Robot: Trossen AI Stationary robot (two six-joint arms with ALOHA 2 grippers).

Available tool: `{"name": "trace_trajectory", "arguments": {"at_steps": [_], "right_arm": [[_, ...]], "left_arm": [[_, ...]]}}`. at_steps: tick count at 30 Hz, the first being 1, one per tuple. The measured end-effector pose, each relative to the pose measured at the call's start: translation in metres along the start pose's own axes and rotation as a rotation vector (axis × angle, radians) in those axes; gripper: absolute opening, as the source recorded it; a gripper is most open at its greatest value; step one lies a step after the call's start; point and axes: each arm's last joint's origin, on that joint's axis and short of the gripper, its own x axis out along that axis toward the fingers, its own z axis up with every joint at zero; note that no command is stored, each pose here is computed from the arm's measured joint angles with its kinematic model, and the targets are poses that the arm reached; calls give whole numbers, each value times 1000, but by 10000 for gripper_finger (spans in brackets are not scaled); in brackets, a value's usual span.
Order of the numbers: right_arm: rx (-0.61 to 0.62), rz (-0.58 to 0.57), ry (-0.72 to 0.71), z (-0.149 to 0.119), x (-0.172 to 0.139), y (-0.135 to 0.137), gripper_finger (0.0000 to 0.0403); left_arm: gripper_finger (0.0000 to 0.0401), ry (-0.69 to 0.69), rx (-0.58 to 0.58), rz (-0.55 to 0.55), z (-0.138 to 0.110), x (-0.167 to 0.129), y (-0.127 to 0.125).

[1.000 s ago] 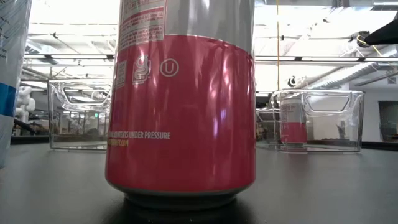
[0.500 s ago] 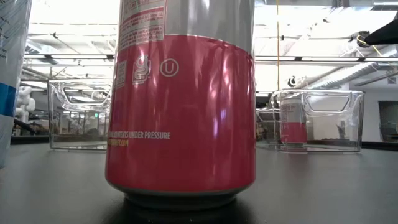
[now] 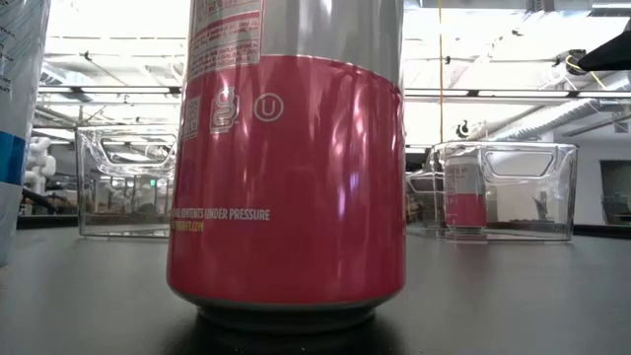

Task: Sort soda cans
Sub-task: Put the bottom orange/white soda can into the left transparent bin

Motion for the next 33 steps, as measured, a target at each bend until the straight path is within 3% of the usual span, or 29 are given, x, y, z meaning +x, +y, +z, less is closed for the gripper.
{"name": "trace_trajectory", "arguments": {"at_steps": [5,20,33], "right_arm": [[-8,0,0,0,0,0,396],[-11,0,0,0,0,0,396],[-11,0,0,0,0,0,396]], "left_arm": [[302,-2,0,0,0,0,0],[319,13,-2,0,0,0,0],[319,24,-73,46,22,-14,14]]}}
